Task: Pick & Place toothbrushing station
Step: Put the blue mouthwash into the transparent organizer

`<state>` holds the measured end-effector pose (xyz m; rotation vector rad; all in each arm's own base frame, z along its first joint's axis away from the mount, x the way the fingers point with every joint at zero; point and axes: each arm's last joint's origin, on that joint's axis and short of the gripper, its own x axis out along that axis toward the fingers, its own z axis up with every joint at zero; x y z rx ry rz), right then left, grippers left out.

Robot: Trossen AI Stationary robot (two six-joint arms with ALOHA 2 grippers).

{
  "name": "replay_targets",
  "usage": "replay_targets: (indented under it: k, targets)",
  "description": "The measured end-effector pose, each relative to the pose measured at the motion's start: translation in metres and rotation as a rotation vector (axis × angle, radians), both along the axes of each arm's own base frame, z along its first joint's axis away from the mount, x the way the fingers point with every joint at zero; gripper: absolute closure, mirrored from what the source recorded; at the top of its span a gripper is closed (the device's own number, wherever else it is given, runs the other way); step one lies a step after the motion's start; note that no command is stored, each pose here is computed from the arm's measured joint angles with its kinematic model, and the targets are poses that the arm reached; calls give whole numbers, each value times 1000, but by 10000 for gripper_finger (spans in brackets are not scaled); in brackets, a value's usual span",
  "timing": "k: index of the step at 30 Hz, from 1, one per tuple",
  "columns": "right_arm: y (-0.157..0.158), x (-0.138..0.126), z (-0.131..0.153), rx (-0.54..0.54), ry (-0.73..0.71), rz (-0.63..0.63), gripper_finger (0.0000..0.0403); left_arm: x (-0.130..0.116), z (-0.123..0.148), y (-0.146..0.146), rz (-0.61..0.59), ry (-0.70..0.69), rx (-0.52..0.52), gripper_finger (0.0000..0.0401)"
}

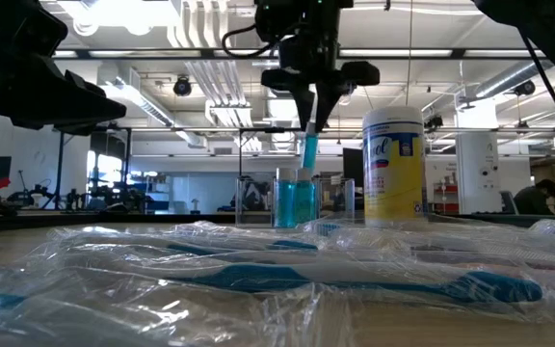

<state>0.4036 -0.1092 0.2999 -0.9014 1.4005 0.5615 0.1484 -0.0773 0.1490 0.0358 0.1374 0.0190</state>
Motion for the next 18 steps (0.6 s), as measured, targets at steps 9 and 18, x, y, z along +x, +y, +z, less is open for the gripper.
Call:
replay_targets:
  k: [9, 18]
  targets:
    - [-1, 3, -22, 3, 27, 32, 316, 0, 0, 0, 0, 2, 1, 378]
    - [-3, 4, -37, 9, 41, 44, 316, 0, 0, 0, 0, 3, 1, 378]
